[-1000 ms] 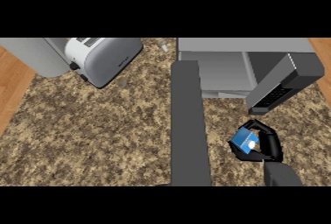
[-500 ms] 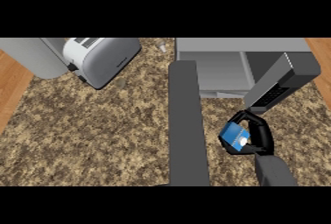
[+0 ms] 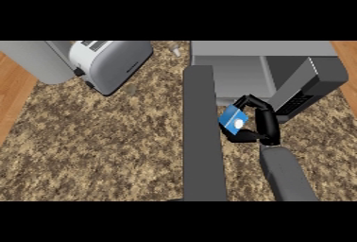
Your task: Pick up the milk, place it into the microwave and close the microwave
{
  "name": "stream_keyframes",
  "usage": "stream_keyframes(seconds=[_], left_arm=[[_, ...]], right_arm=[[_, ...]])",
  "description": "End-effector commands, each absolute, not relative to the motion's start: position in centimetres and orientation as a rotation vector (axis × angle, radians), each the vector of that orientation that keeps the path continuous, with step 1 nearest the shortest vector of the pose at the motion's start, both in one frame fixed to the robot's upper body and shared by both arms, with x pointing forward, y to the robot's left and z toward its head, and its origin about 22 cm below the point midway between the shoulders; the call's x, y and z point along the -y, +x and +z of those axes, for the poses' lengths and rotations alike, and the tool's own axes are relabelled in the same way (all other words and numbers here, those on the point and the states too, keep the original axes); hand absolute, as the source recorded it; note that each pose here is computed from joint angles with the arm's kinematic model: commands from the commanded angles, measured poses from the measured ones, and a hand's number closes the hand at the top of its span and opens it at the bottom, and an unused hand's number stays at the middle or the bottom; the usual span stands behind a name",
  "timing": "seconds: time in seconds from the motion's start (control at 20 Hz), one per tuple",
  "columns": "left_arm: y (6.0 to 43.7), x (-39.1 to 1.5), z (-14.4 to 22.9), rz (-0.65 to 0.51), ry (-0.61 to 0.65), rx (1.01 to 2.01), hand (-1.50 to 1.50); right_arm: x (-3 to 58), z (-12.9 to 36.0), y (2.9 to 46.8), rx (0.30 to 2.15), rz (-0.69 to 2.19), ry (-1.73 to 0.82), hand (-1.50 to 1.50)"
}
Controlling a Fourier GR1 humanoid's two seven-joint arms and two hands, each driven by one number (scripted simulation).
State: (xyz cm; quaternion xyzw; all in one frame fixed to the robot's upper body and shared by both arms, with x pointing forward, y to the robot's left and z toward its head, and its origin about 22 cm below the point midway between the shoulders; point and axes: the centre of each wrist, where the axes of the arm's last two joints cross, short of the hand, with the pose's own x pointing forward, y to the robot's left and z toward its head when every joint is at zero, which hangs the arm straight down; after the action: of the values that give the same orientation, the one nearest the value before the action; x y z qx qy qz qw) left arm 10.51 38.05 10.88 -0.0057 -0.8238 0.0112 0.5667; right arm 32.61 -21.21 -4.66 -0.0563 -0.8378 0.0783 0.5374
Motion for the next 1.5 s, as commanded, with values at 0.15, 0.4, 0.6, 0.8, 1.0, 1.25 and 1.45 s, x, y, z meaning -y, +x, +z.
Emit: stream_keyframes(seconds=[0.15, 0.4, 0.6, 0.8, 1.0, 1.25, 1.45], left_arm=[[11.7, -38.1, 10.2, 0.018, -0.034, 1.937, -1.5], [11.8, -37.7, 10.4, 0.012, -0.026, 1.929, -1.5], [11.4, -37.9, 9.9, 0.013, -0.017, 1.942, -1.5], [11.9, -38.1, 10.2, -0.012, -0.028, 1.943, -1.5], [13.0, -37.8, 9.0, 0.004, -0.082, 1.95, -1.5], [13.5, -37.8, 9.9, -0.019, -0.076, 1.956, -1.5], [13.8, -38.4, 9.7, -0.045, -0.073, 1.936, -1.5]], right_arm=[[18.9, -1.0, 37.3, 1.981, 0.299, -0.317, 1.5], [18.2, 2.1, 41.3, 1.919, 0.359, -0.385, 1.5], [17.6, 1.1, 41.9, 1.882, 0.375, -0.492, 1.5], [19.3, 2.1, 42.9, 1.87, 0.369, -0.606, 1.5], [20.1, 2.6, 43.4, 1.875, 0.336, -0.621, 1.5], [21.5, 3.1, 43.7, 1.898, 0.319, -0.875, 1.5], [23.1, 3.7, 43.9, 1.905, 0.4, -0.975, 1.5]])
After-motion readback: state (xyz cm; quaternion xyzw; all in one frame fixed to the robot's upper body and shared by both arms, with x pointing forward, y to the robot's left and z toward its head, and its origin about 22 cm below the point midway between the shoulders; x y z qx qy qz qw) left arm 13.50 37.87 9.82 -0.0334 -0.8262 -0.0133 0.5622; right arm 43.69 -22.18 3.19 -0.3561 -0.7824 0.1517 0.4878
